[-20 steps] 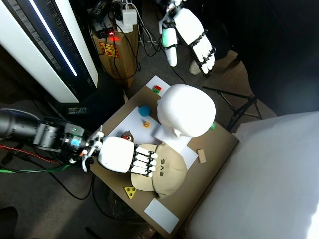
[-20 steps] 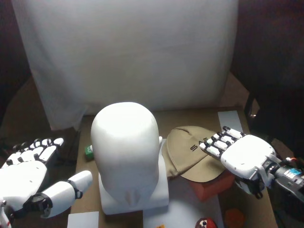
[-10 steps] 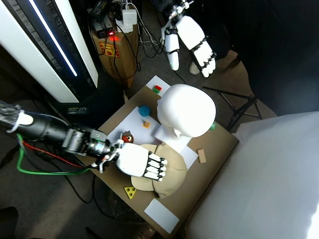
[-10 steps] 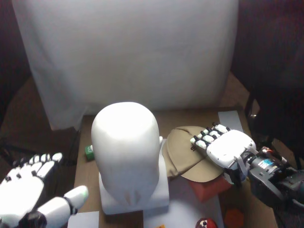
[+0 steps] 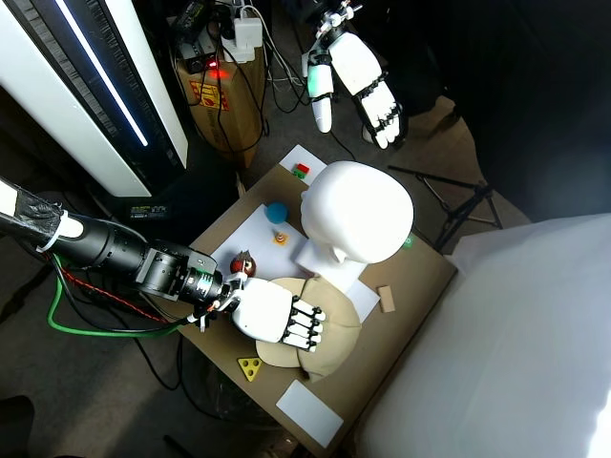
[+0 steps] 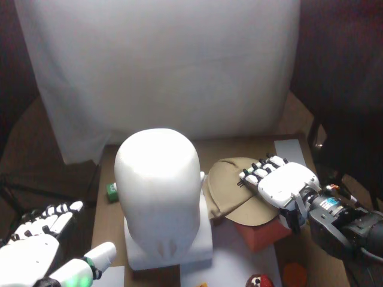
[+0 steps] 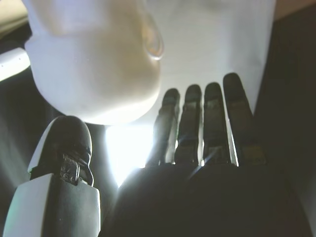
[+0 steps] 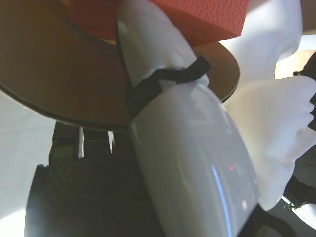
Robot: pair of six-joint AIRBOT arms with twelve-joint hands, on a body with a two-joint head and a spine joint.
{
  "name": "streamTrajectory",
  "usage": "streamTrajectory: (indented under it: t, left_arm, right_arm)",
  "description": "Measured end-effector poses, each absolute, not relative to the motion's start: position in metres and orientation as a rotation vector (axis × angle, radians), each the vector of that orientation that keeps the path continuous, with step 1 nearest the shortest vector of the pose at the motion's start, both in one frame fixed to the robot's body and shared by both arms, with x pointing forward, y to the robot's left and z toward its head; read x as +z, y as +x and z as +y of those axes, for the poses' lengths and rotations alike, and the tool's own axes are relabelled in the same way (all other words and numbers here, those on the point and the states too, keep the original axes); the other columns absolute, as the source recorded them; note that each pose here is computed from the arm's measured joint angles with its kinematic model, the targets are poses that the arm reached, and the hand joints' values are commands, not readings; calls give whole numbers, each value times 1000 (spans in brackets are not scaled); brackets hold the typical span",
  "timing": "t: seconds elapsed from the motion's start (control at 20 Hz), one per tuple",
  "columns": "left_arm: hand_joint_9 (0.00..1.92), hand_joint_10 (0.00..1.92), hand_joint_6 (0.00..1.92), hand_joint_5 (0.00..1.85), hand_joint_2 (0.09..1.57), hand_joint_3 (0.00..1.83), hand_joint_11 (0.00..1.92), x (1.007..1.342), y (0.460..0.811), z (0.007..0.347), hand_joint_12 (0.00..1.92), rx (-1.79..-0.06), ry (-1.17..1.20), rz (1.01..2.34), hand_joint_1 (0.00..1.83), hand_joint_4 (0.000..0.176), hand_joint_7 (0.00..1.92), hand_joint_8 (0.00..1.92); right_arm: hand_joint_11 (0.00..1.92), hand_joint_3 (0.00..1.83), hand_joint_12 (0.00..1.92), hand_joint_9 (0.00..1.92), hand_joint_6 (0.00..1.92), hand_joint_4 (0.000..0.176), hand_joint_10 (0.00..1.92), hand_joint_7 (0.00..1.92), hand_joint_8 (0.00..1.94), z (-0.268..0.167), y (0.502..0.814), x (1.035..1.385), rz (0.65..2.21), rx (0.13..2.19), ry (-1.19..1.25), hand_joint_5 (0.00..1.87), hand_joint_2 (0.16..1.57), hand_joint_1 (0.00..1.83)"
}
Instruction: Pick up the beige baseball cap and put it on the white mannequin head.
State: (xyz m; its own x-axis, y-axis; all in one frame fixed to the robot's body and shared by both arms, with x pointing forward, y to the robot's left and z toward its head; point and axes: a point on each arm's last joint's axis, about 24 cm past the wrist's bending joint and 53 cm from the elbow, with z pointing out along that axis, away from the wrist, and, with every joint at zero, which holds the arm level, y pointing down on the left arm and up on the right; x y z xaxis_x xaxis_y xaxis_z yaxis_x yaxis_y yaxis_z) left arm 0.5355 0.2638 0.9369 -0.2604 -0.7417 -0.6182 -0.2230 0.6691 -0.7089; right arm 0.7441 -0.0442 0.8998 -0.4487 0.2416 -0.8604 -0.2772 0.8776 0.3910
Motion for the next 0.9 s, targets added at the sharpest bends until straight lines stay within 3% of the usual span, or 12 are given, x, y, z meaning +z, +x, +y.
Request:
streamTrajectory:
  t: [0.45, 0.6, 0.7, 0.75, 0.8, 0.85, 0.9]
  left_arm:
    - [26, 0, 0, 53, 1159, 0, 0, 931, 538, 254, 348, -636, -712, 1777, 0, 22, 45, 0]
    - [27, 0, 0, 54, 1158, 0, 0, 928, 545, 256, 347, -644, -709, 1757, 0, 22, 43, 0]
    - [41, 6, 5, 66, 1158, 0, 0, 930, 549, 257, 347, -660, -711, 1724, 0, 22, 60, 7]
    - [41, 5, 3, 63, 1158, 0, 0, 930, 552, 257, 347, -676, -720, 1704, 0, 22, 60, 6]
    - [40, 5, 3, 62, 1159, 0, 0, 930, 553, 257, 346, -686, -722, 1695, 0, 21, 60, 6]
    - [41, 5, 2, 62, 1158, 0, 0, 930, 555, 257, 346, -702, -723, 1685, 0, 22, 61, 5]
    - [43, 5, 6, 70, 1158, 0, 0, 931, 557, 257, 346, -717, -726, 1677, 0, 22, 60, 5]
  right_arm:
    - [0, 4, 621, 195, 8, 0, 7, 241, 9, -44, 746, 904, 1929, 588, -43, 222, 1145, 1304]
    - [0, 2, 735, 248, 9, 0, 15, 283, 10, -47, 747, 905, 1925, 580, -47, 252, 1146, 1321]
    - [99, 4, 1074, 496, 24, 0, 44, 493, 14, -47, 748, 906, 1921, 580, -48, 430, 1165, 1331]
    - [299, 3, 1162, 714, 31, 0, 76, 686, 27, -47, 748, 907, 1917, 581, -46, 596, 1174, 1333]
    - [642, 0, 1597, 781, 49, 0, 1021, 758, 859, -47, 749, 908, 1912, 582, -46, 765, 1155, 1551]
    - [736, 0, 1719, 842, 778, 0, 1209, 837, 1060, -46, 750, 910, 1900, 584, -46, 753, 1163, 1495]
    - [807, 1, 1559, 867, 949, 0, 1381, 878, 1134, -46, 751, 916, 1879, 588, -49, 788, 1163, 1392]
